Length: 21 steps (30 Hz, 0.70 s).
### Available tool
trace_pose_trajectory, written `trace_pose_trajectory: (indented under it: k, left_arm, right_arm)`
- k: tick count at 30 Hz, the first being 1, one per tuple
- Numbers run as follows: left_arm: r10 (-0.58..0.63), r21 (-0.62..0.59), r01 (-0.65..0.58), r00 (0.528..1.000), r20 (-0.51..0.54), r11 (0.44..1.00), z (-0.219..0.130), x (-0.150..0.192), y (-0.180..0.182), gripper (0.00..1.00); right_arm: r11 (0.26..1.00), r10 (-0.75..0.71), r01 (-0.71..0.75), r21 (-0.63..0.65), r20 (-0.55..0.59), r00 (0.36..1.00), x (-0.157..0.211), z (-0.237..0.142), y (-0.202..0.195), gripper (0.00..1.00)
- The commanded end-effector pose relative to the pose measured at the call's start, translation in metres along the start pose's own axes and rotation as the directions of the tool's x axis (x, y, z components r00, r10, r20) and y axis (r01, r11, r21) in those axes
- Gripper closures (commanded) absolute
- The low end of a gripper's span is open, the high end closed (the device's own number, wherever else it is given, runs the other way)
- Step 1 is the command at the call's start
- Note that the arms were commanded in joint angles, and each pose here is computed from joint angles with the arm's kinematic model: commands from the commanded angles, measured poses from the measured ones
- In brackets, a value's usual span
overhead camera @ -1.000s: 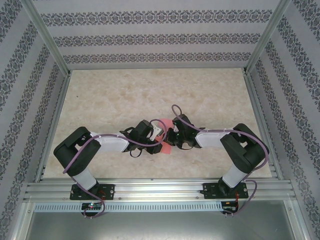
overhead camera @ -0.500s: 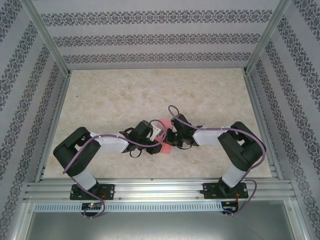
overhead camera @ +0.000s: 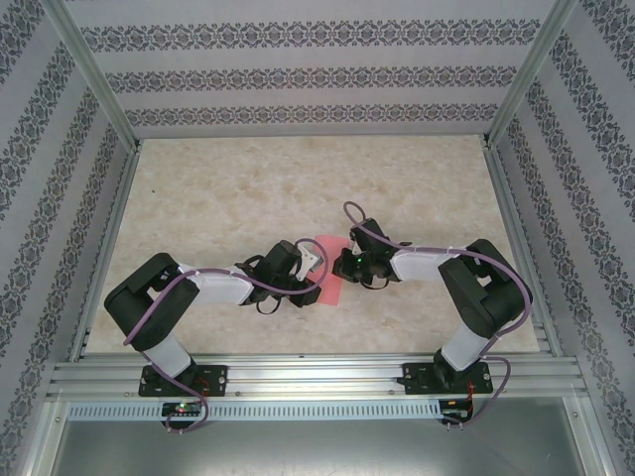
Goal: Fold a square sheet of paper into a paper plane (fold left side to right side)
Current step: Fold the triangle a second time at the center of the table.
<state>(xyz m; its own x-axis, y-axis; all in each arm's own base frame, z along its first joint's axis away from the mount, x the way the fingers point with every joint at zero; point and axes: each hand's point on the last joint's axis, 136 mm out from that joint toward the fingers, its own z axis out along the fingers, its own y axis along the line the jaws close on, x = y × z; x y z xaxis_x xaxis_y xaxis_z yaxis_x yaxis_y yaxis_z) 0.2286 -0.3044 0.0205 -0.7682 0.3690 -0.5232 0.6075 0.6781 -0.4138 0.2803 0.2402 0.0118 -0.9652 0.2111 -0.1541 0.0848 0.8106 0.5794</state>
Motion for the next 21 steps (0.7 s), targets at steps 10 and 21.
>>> trace_pose_trajectory:
  k: [10, 21]
  left_arm:
    - [-0.052, -0.06, 0.046, 0.993, -0.11, 0.997, 0.0, 0.039, 0.011, 0.73]
    - [-0.038, -0.053, 0.033, 0.994, -0.1, 0.998, 0.0, 0.034, 0.007, 0.71]
  right_arm:
    - [0.993, -0.069, 0.055, 0.101, 0.134, 0.989, -0.04, -0.046, -0.012, 0.9]
    - [0.997, -0.028, 0.031, -0.07, 0.045, 0.999, 0.006, -0.018, 0.041, 0.9]
